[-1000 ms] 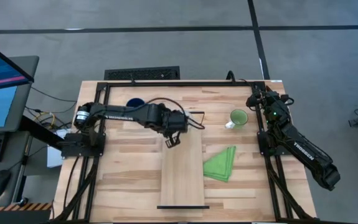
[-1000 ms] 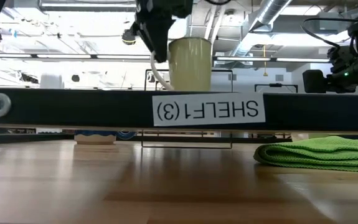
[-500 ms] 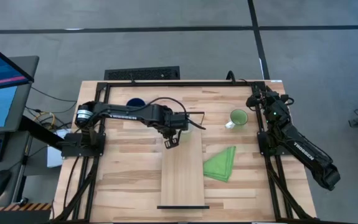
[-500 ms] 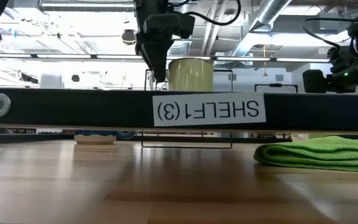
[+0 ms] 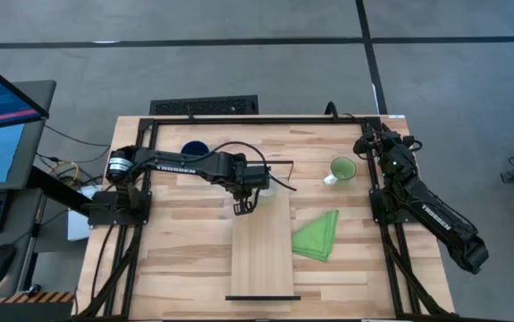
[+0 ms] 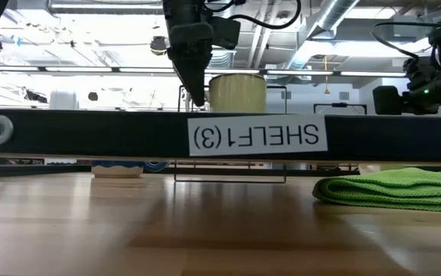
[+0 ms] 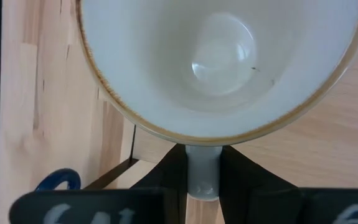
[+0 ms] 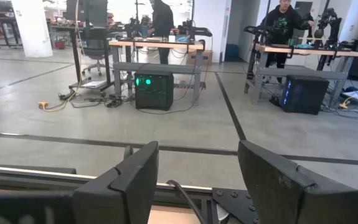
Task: Stack small to large cups/mugs on shelf
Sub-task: Put the yellow mug on the shelf
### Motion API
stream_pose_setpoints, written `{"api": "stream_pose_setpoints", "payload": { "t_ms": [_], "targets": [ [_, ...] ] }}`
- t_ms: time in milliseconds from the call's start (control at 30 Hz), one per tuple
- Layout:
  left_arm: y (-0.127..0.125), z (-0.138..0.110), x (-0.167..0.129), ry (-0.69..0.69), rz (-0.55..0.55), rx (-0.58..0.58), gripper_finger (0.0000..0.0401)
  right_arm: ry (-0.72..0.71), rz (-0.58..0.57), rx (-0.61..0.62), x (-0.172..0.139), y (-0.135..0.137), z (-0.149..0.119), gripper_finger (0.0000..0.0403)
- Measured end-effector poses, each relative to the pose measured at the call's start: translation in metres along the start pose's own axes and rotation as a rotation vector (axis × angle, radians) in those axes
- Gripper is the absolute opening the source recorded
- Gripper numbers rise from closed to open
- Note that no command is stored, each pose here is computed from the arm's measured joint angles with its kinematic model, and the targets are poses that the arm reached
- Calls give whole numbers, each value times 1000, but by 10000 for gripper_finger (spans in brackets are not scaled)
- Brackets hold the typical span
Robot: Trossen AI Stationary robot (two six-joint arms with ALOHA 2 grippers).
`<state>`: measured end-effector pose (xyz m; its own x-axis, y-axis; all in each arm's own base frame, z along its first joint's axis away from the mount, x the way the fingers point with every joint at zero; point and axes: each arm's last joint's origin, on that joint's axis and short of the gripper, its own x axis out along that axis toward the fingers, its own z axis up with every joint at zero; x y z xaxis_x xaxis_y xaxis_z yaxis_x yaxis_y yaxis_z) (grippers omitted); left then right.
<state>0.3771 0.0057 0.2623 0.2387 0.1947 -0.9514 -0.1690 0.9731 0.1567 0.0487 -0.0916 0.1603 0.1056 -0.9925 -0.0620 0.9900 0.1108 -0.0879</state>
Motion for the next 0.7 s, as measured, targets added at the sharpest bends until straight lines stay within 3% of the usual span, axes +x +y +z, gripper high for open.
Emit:
{"api": "stream_pose_setpoints", "payload": {
  "t_ms": [300,700],
  "targets": [
    [-1,-3,4,37,-12,17,96,0,0,0,0,0,0,245],
    [0,-4,4,52,-2,19,103,0,0,0,0,0,0,245]
  ]
}}
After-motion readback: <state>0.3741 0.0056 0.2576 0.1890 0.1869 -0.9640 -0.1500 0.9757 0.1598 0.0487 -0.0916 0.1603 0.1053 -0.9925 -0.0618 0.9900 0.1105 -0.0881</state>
